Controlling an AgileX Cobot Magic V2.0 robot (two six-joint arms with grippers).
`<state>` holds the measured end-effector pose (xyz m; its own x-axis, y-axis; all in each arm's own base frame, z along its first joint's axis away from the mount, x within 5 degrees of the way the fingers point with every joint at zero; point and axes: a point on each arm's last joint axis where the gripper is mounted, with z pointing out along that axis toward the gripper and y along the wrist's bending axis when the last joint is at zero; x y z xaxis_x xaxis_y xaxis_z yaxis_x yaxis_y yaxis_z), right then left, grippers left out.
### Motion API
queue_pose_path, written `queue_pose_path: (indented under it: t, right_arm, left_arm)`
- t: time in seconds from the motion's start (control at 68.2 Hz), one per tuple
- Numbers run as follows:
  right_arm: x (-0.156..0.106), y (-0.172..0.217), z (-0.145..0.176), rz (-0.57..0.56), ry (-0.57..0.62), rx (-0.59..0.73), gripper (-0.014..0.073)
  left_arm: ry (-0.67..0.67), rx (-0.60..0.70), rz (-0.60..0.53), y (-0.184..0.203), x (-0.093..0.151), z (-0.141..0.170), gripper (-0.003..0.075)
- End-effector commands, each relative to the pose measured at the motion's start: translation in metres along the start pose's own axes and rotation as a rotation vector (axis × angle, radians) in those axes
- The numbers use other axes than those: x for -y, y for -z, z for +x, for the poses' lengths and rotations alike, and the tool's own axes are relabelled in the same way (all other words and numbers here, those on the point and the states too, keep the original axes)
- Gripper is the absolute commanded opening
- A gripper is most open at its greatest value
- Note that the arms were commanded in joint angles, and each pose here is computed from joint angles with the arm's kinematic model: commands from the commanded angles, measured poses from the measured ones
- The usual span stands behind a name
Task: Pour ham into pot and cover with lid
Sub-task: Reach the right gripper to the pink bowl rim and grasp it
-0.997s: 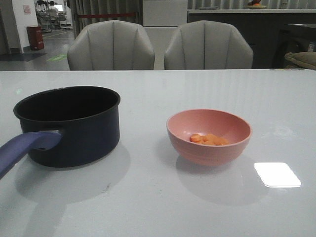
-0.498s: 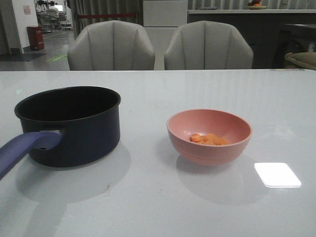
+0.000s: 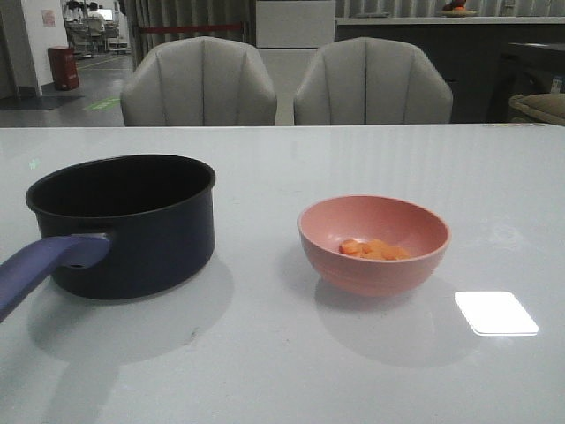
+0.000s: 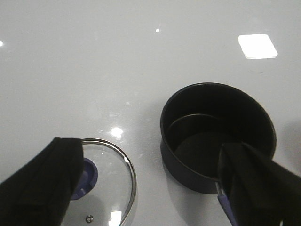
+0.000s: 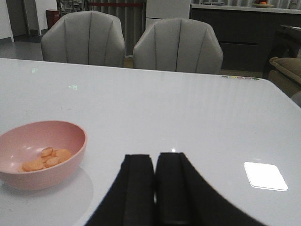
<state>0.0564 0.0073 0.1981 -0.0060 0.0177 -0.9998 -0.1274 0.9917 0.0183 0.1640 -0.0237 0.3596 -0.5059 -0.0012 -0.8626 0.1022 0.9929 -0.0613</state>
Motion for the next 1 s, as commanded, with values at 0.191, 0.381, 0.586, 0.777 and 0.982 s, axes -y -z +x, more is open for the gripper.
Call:
queue_pose_path:
  t: [0.191,0.381,0.586,0.777,0.982]
  right_arm:
    - [0.0,0.002,-0.01,0.009,0.017,0.107,0.0158]
    - [0.0,0.002,-0.01,0.009,0.017,0.107,0.0158]
    - [0.0,0.002,-0.01,0.009,0.017,0.108,0.0158]
    - [0.0,0.005,-0.023,0.01,0.016,0.25,0.0158]
    - [-0.001,-0.001,-0.061,0.007,-0.001,0.11,0.0158]
  left_arm:
    - [0.019,0.314,0.148,0.072,0.005,0.051,0.0625]
    - [-0.035,0.351,0.14,0.083,-0.003,0.098,0.0625]
    - [-0.039,0.399,0.161,0.082,-0.005,0.122,0.0625]
    - [-0.041,0.411,0.178,0.082,-0.005,0.124,0.0625]
    - [-0.041,0.417,0.179,0.082,-0.005,0.124,0.0625]
